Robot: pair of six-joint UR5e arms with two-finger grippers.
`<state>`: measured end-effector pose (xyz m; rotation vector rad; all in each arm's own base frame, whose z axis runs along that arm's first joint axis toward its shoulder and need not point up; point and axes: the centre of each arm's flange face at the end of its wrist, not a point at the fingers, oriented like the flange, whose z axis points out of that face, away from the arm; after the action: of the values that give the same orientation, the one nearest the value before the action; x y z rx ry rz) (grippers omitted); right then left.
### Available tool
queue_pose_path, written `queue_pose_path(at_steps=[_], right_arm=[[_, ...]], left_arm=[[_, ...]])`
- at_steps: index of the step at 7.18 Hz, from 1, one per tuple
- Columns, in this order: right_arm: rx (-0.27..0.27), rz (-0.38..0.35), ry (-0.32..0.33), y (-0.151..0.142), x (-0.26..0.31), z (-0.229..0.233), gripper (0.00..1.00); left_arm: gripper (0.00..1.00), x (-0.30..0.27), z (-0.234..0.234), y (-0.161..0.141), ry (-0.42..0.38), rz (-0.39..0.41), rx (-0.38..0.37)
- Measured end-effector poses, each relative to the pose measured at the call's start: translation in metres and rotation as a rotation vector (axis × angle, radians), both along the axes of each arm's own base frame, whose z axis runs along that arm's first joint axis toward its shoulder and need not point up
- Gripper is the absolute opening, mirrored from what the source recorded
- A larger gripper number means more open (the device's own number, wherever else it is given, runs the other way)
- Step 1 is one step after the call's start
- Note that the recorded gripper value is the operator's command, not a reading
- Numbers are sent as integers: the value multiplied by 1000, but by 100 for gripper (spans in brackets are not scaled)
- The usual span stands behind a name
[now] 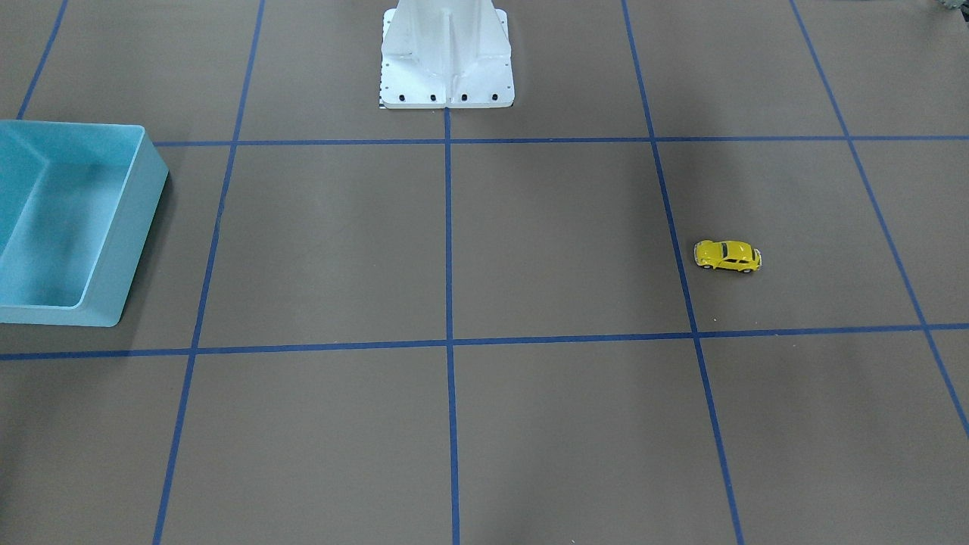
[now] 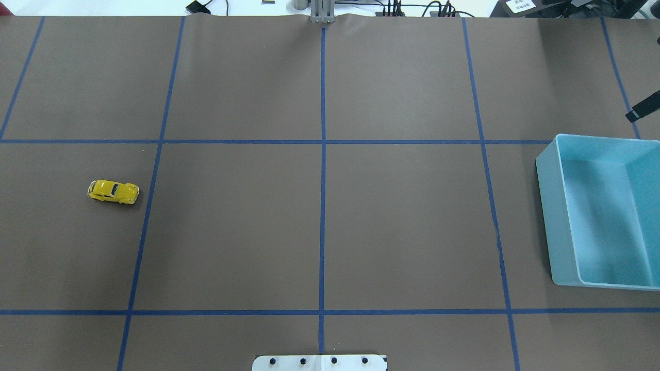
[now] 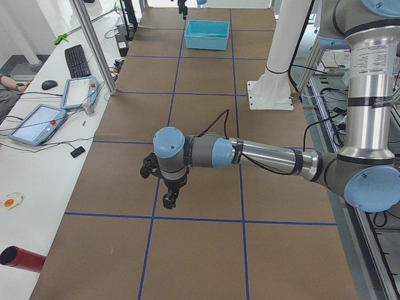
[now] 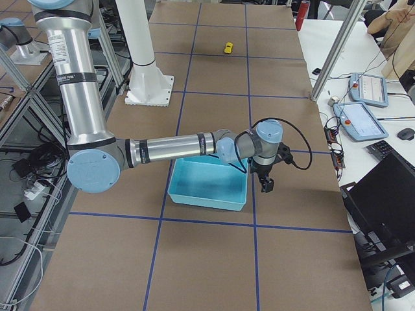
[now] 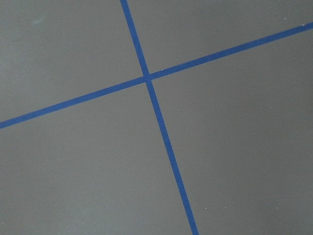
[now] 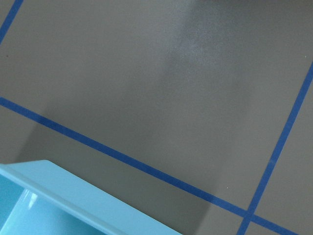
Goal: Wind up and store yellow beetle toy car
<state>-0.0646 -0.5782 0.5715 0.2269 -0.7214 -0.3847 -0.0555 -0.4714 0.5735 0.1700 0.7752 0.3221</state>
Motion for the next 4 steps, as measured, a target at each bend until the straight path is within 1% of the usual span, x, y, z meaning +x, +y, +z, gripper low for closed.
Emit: queue_pose_path(at_steps=[2, 4], right_arm=[[0, 0, 0, 0, 0, 0, 100], [0, 0, 0, 0, 0, 0, 100]], left_arm=[[100, 39, -52, 2, 3, 83, 90], [100, 102, -109, -1, 21, 211, 199]])
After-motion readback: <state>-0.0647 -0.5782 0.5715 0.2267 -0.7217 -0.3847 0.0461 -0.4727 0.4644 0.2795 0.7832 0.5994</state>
